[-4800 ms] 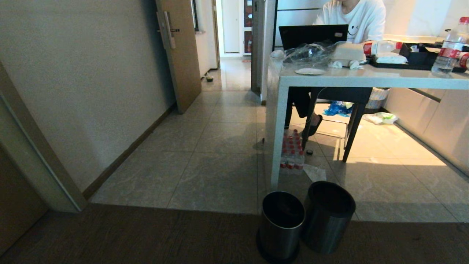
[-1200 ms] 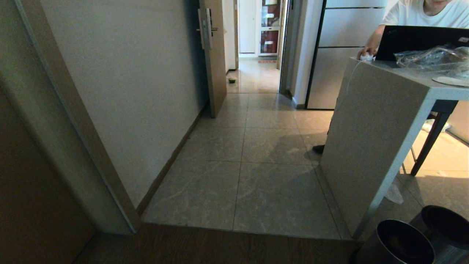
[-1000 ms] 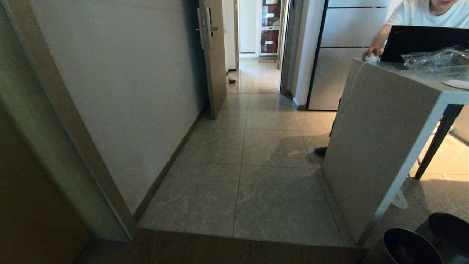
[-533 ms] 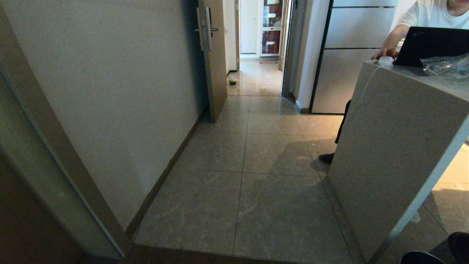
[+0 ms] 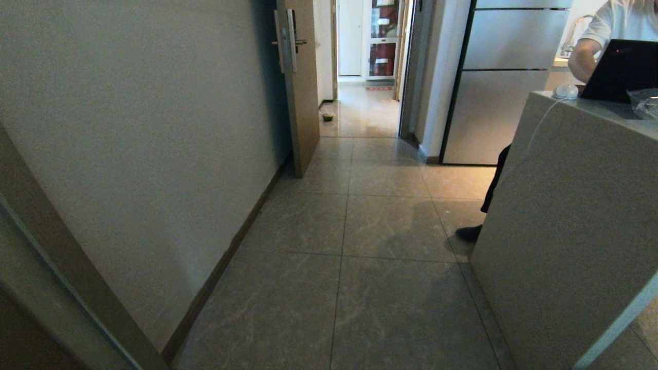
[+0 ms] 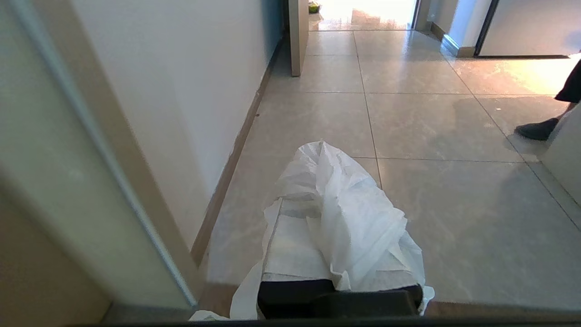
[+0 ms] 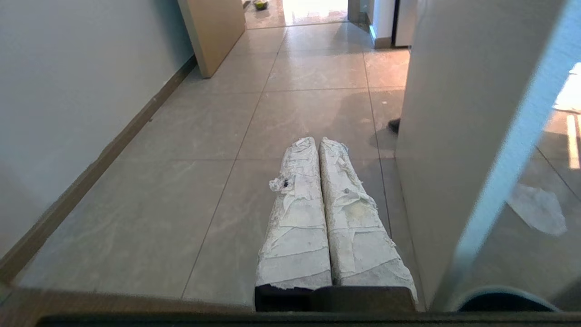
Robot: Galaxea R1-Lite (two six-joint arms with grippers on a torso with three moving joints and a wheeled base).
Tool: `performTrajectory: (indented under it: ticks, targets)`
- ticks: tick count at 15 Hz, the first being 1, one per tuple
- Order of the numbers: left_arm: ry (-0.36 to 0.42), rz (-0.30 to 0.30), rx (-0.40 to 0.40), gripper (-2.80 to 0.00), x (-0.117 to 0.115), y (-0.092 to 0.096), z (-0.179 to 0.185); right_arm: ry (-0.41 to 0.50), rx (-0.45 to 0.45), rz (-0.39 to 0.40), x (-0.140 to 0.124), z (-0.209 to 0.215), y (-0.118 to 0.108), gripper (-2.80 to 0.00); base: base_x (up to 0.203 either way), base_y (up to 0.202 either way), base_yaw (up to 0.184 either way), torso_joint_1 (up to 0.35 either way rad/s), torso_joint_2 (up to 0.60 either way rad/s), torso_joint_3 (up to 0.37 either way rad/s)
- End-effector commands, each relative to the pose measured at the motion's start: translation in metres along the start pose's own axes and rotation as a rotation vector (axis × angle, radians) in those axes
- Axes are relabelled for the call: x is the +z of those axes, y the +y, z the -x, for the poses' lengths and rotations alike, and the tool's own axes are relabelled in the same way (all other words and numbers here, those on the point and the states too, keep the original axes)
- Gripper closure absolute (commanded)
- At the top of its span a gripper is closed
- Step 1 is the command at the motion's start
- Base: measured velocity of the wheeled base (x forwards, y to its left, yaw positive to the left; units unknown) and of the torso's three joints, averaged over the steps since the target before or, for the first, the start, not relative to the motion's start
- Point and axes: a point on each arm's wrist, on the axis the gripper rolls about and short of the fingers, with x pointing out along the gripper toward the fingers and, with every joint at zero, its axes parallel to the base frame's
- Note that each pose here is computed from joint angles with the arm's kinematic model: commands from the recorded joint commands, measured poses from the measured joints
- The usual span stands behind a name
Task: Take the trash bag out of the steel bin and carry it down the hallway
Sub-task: Put the trash bag at the door
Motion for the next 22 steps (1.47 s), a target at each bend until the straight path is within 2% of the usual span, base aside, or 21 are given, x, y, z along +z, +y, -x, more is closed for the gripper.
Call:
performTrajectory:
  ticks: [1,22]
  targets:
    - [0.001,0.000,0.000,0.00,0.0000,0.0000,-0.0001,-0.001,0.000,0.000,0.0000,0.0000,0.0000,0.00,0.189,0.000,0.005,0.007,0.00,0.006]
    - [0.002,0.004,-0.001,0.00,-0.0005,0.0000,-0.0001,-0.001,0.001,0.000,0.0000,0.0000,0.0000,0.00,0.189,0.000,0.001,0.003,0.00,0.002]
